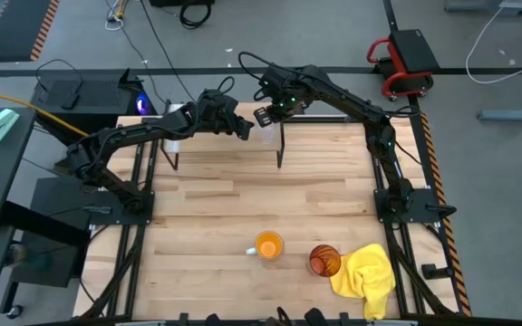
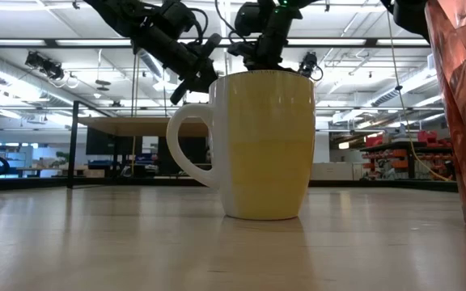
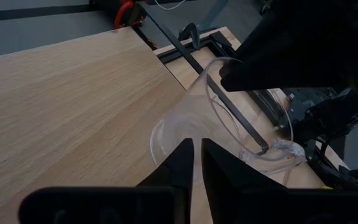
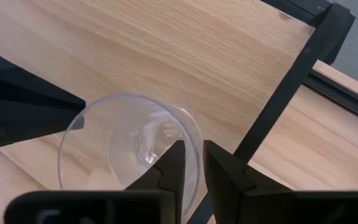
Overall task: Stack small to large cups/mugs on shelf
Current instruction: Put the transparent mug on the shelf
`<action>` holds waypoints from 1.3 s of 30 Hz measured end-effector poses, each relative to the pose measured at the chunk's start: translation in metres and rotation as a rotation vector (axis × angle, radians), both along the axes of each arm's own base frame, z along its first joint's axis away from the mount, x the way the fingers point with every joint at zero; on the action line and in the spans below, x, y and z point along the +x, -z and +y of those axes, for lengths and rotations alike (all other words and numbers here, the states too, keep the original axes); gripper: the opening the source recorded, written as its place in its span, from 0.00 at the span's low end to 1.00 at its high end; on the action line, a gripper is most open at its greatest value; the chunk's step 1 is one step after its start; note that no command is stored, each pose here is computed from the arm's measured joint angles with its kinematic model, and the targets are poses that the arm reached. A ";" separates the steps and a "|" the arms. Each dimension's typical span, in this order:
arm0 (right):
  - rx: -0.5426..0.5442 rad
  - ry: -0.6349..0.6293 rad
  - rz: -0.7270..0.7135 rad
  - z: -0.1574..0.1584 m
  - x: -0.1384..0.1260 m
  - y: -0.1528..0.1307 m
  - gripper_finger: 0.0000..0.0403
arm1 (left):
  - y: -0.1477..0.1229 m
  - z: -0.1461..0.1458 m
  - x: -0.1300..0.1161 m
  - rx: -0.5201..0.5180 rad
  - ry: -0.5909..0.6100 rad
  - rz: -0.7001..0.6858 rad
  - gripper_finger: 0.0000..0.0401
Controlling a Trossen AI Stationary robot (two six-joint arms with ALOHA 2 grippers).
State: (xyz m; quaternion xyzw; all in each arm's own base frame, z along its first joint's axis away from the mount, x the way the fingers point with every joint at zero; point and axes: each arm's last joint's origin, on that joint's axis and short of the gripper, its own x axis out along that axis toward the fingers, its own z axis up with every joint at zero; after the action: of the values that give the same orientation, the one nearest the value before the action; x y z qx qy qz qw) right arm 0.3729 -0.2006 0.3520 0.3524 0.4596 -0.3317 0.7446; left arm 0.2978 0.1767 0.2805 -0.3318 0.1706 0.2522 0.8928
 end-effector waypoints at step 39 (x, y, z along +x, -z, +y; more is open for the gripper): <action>-0.296 -0.216 0.093 0.037 -0.078 -0.064 0.04 | 0.004 -0.001 -0.002 -0.014 0.006 0.042 0.11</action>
State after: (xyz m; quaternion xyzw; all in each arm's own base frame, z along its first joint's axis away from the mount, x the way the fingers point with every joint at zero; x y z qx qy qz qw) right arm 0.2951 -0.1638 0.4156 0.1719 0.4749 -0.3300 0.7975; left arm 0.2961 0.1756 0.2766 -0.3324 0.1922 0.2555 0.8873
